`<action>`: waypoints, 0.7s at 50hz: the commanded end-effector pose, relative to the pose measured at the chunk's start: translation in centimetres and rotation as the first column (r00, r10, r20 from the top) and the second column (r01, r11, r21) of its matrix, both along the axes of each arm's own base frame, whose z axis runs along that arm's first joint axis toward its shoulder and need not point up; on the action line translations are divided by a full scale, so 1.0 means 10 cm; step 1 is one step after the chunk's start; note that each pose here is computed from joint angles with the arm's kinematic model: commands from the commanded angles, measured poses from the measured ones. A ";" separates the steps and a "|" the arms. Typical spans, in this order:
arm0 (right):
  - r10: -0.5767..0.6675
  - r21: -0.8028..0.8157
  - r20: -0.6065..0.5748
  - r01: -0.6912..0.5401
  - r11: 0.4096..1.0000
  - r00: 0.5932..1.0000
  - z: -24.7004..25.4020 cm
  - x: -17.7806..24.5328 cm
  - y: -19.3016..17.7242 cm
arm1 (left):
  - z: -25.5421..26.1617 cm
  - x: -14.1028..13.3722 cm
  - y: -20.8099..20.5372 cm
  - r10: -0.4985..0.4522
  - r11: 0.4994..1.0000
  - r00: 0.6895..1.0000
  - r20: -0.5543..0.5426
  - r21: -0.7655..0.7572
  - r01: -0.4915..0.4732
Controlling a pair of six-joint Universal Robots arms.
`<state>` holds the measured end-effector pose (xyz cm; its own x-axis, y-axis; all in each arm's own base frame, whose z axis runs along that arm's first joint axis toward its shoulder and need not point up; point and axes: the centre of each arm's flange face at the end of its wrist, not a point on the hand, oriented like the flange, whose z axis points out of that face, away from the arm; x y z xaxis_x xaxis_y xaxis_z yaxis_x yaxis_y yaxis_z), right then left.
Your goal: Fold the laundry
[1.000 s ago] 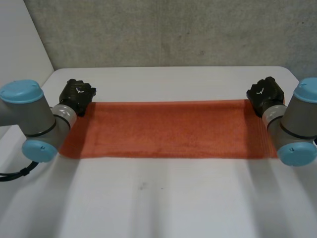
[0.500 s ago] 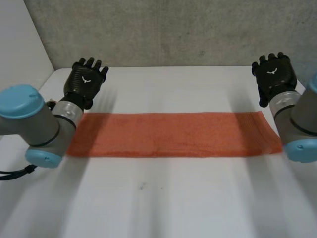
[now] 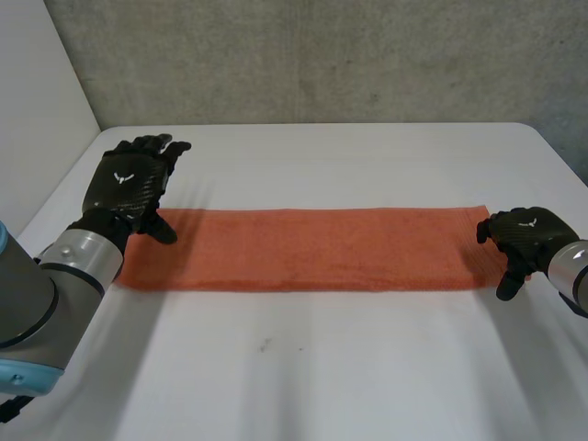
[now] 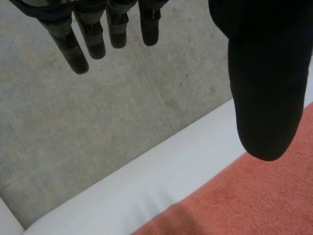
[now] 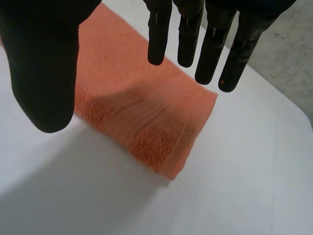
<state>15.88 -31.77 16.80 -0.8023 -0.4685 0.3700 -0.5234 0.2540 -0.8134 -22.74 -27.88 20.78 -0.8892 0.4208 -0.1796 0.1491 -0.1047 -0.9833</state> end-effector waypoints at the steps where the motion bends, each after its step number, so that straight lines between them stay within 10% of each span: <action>1: -0.027 -0.034 -0.011 0.027 0.999 1.000 -0.23 -0.09 -0.16 | -0.06 0.03 -0.01 0.009 1.000 1.000 0.008 0.017 -0.009; 24: -0.046 -0.044 -0.072 0.042 0.998 0.996 -0.46 -0.26 -0.39 | -0.12 0.04 0.03 0.010 0.999 1.000 0.013 0.036 -0.011; 35: -0.337 -0.153 -0.214 0.309 0.939 0.917 -0.33 -1.05 -0.79 | -0.14 0.04 0.04 0.010 0.999 1.000 0.015 0.043 -0.011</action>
<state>11.03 -37.22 12.49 -0.8099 -0.3278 0.4865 -0.5738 0.2700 -0.7732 -22.33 -27.57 19.52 -0.8912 0.4185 -0.1750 0.1630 -0.0647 -0.9845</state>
